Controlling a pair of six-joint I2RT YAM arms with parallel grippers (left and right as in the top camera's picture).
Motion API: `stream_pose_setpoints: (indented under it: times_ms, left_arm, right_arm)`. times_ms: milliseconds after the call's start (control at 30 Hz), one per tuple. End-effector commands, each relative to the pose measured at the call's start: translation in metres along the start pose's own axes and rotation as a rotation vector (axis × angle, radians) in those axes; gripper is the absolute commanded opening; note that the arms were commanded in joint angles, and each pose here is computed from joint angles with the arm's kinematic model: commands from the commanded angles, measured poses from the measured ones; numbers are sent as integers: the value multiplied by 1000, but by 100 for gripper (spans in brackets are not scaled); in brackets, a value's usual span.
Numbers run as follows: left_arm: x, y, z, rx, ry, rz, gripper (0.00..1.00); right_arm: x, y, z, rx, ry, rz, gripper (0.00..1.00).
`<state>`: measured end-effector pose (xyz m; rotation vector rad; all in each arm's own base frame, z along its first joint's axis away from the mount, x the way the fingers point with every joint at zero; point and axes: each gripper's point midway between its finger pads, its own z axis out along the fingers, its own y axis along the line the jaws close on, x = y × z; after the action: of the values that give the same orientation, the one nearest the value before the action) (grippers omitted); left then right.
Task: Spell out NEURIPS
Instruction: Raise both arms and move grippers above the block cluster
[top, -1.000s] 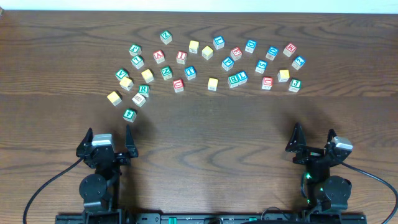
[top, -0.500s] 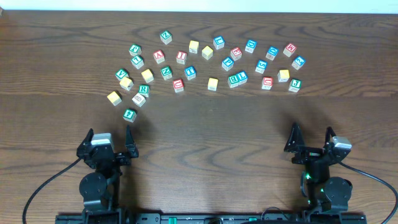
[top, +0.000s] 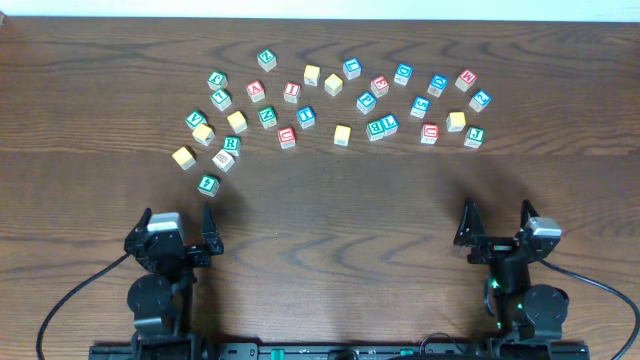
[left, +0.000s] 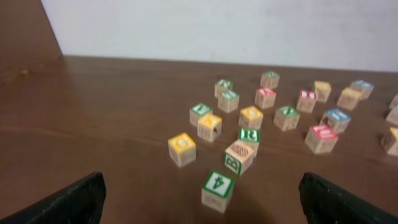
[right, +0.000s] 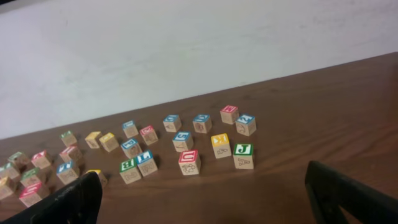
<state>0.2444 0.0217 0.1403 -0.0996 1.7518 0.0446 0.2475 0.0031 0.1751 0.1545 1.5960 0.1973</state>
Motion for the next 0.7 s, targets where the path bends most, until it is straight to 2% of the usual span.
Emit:
stream_pose_setpoints:
  times_ms: [0, 300, 667]
  left_arm:
    - [-16, -2, -2, 10, -2, -13, 97]
    - [-19, -2, 8, 6, 98, -14, 98]
    - [-35, -2, 16, 6, 123, -11, 98]
  right_arm:
    - [-12, 1, 0, 0, -4, -43, 99]
    - [-14, 1, 9, 14, 68, -40, 99]
    - [-18, 5, 17, 2, 115, -73, 99]
